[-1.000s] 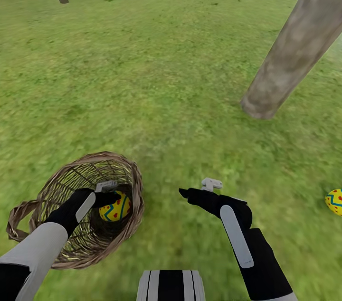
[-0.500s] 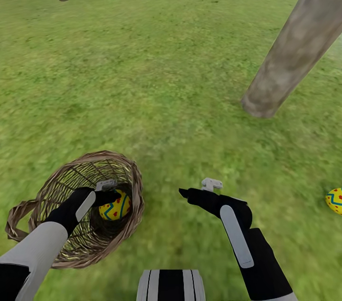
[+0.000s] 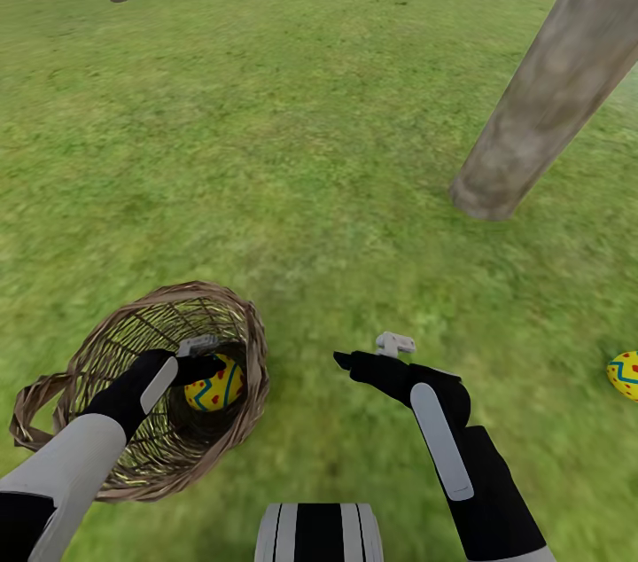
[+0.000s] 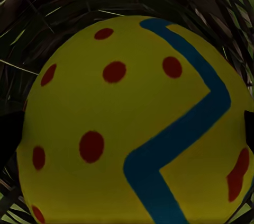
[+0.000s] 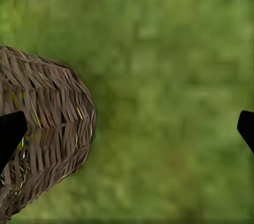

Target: Take the three Easter eggs out of the wicker basket on the lawn in the garden, then place them on the lawn next to a single tree (choose any tree) so that all three eggs are next to the same tree and none are left in the basket.

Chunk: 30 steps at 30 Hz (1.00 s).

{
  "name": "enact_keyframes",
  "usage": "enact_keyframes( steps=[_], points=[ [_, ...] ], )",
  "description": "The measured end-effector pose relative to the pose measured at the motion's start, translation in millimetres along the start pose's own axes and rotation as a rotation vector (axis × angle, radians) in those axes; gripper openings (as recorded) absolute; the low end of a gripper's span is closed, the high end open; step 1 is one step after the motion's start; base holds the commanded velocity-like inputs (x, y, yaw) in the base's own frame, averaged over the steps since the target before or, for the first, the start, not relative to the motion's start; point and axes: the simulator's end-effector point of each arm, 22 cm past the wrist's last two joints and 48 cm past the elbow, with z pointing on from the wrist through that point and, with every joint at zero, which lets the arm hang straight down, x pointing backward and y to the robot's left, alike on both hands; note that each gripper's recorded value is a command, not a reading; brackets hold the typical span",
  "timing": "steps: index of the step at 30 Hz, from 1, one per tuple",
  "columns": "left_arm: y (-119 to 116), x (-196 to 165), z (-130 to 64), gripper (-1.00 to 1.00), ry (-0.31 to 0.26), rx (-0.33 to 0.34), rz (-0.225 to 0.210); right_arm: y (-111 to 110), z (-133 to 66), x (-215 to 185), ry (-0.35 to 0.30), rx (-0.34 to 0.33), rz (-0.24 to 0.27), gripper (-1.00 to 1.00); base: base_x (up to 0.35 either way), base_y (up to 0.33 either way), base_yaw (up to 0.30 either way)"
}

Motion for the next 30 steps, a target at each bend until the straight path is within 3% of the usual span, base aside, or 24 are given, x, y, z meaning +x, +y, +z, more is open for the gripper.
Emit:
enact_keyframes(
  steps=[30],
  points=[
    [4.7,2.4,-2.0,-1.00,0.006,-0.004,-0.004,1.9,-2.9,-2.9,-0.007,-0.001,-0.003,1.00,0.000,0.000,0.000]
  ],
)
